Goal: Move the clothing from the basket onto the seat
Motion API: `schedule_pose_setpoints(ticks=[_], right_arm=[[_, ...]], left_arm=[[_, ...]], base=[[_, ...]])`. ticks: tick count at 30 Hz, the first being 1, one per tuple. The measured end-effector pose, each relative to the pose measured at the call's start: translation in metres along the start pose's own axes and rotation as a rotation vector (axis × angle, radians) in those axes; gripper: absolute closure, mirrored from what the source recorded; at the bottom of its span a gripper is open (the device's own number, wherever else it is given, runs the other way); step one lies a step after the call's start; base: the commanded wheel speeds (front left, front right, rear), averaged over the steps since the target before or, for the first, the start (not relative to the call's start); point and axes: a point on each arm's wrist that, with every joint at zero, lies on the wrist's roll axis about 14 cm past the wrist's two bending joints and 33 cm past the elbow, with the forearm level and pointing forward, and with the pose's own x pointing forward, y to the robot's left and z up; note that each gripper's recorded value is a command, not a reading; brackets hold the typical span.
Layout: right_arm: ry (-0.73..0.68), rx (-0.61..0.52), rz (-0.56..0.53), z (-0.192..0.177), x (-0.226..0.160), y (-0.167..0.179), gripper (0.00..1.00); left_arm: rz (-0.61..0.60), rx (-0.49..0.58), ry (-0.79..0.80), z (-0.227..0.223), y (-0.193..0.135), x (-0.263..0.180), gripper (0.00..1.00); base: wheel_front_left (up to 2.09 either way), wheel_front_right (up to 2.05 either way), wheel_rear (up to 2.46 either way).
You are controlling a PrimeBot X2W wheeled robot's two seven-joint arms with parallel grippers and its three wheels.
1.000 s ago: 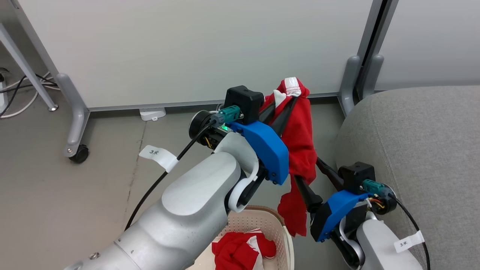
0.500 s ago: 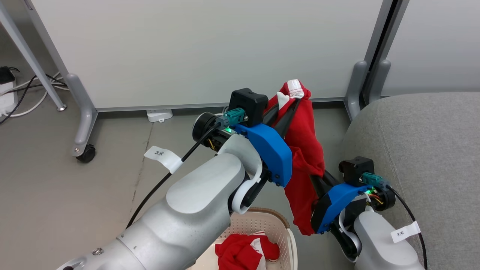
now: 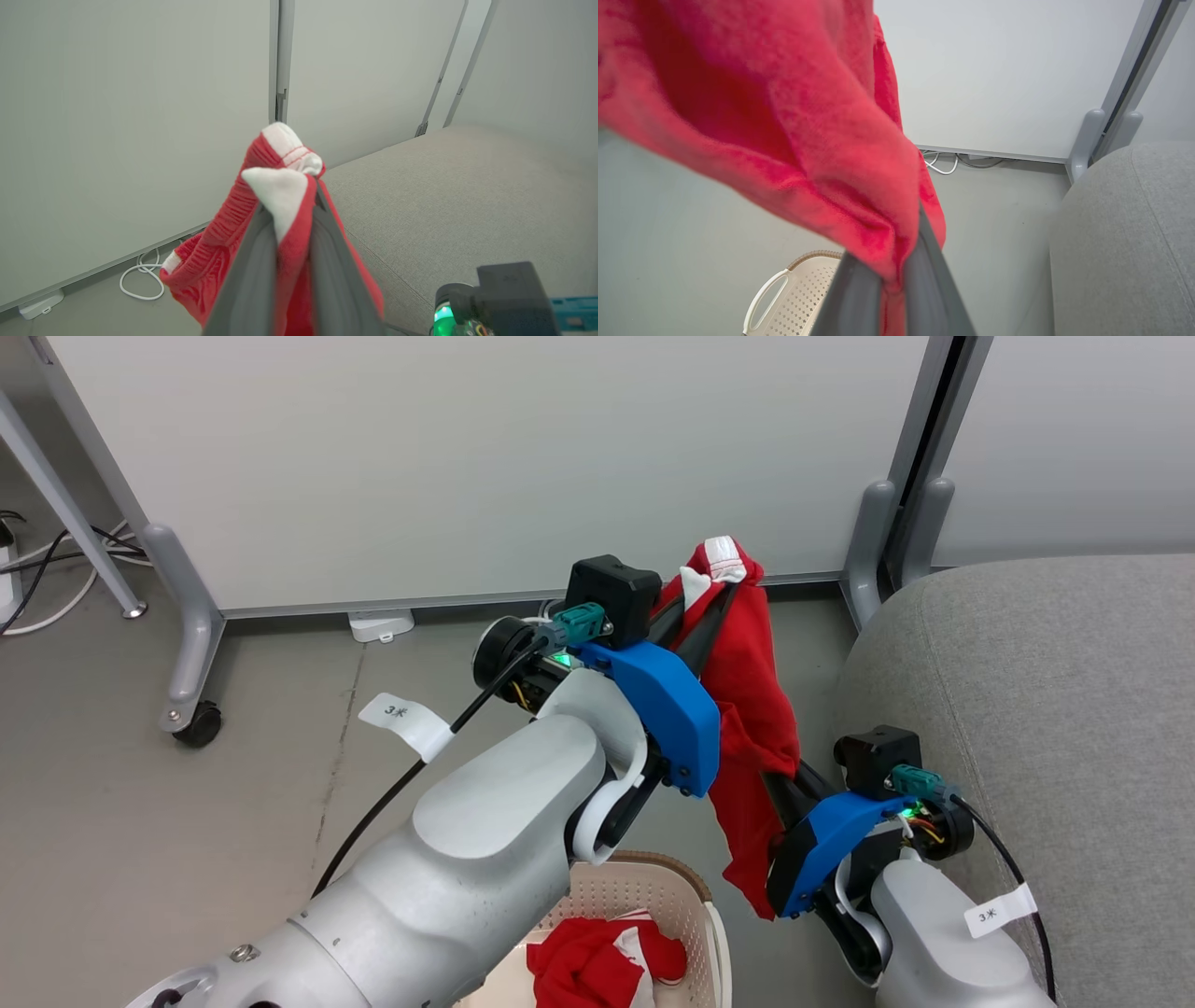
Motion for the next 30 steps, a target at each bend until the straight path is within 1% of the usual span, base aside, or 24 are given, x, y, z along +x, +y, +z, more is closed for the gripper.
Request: schedule_pose_setpoints(ticks=[1, 6, 13, 15, 18, 21, 24, 27, 30], right_arm=[[0.000, 0.001, 0.000, 0.000, 0.000, 0.000, 1.00], [-0.004, 0.002, -0.001, 0.001, 0.001, 0.000, 1.00], [0.002, 0.001, -0.004, -0.002, 0.000, -0.002, 1.00], [-0.002, 0.000, -0.005, -0.001, 0.000, -0.003, 1.00], [-0.001, 0.001, -0.008, -0.001, -0.001, -0.004, 1.00], [0.001, 0.006, -0.020, -0.002, -0.002, -0.009, 1.00], [-0.017, 0.006, -0.031, 0.003, -0.001, -0.016, 1.00], [-0.031, 0.016, -0.051, 0.005, -0.004, -0.024, 1.00], [-0.053, 0.020, -0.082, 0.010, -0.010, -0.037, 1.00]], left_arm=[[-0.002, 0.003, -0.005, 0.001, 0.000, 0.000, 0.00], [-0.014, 0.023, -0.007, -0.001, -0.002, 0.001, 0.00], [0.002, 0.018, 0.000, -0.005, 0.003, 0.001, 0.00], [0.004, 0.020, -0.009, -0.003, 0.003, 0.002, 0.00], [0.001, 0.040, -0.077, 0.007, 0.004, 0.005, 0.00], [0.006, 0.072, -0.086, 0.000, 0.012, 0.003, 0.00], [0.047, 0.055, -0.060, -0.022, 0.032, -0.005, 0.00], [0.055, 0.051, -0.113, -0.016, 0.040, -0.007, 0.00], [0.071, 0.025, -0.103, -0.038, 0.047, -0.015, 0.00]], base=[[0.00, 0.00, 0.00], [0.00, 0.00, 0.00], [0.00, 0.00, 0.00], [0.00, 0.00, 0.00], [0.00, 0.00, 0.00], [0.00, 0.00, 0.00], [0.00, 0.00, 0.00], [0.00, 0.00, 0.00], [0.00, 0.00, 0.00]])
